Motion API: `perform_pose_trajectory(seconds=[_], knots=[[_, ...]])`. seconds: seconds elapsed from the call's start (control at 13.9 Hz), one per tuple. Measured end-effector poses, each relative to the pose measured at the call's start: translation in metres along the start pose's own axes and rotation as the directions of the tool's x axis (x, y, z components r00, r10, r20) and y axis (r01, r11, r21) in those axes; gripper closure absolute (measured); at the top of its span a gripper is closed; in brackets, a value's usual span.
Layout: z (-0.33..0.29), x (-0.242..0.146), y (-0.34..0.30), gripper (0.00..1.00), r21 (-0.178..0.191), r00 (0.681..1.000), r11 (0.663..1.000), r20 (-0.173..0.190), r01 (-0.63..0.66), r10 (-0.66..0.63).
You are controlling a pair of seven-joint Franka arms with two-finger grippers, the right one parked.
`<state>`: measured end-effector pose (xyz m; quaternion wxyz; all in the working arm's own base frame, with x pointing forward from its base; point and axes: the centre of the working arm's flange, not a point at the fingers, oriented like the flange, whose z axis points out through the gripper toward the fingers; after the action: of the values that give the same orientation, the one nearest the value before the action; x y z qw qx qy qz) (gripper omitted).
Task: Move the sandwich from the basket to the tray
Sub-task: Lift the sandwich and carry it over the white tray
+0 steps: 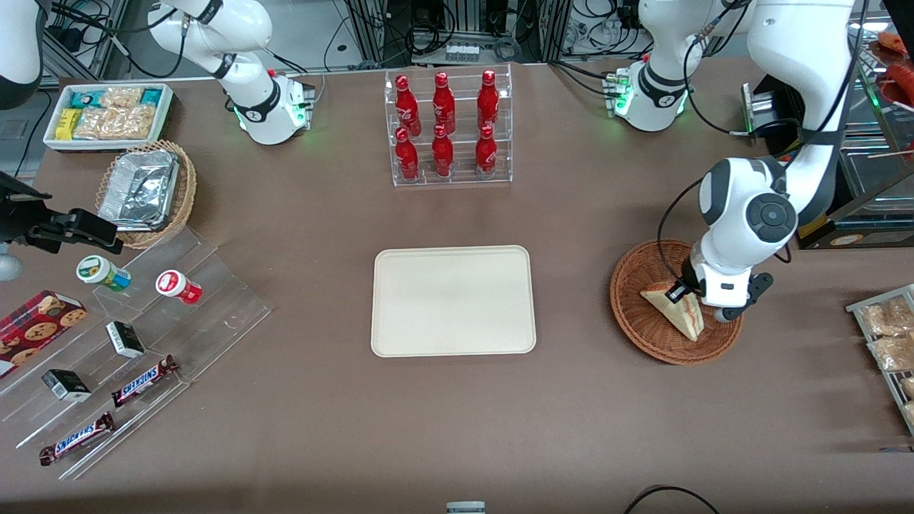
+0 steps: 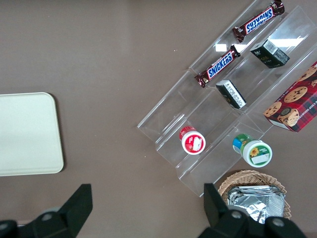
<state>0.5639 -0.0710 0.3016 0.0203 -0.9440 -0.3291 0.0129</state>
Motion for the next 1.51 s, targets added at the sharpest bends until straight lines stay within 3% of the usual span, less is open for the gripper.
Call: perform_pose_trajectory(seconds=[0.14,0.22,0.58,0.72,0.94,1.08,1.51], knots=[[-0.046,-0.002,0.009,0.85,0.050,0.999,0.998,0.029,-0.024,0.023],[-0.072,-0.008,0.019,0.85,0.058,0.998,0.997,0.034,-0.045,0.043],[-0.135,-0.096,0.104,0.85,0.003,0.967,0.967,0.000,-0.254,0.254],[-0.134,-0.142,0.131,0.85,0.017,0.934,0.934,-0.016,-0.357,0.357],[-0.116,-0.200,0.173,0.85,0.014,0.873,0.873,0.000,-0.488,0.488],[-0.099,-0.227,0.204,0.85,0.024,0.829,0.829,-0.008,-0.559,0.559],[-0.047,-0.301,0.296,0.85,0.006,0.773,0.774,-0.055,-0.633,0.632]])
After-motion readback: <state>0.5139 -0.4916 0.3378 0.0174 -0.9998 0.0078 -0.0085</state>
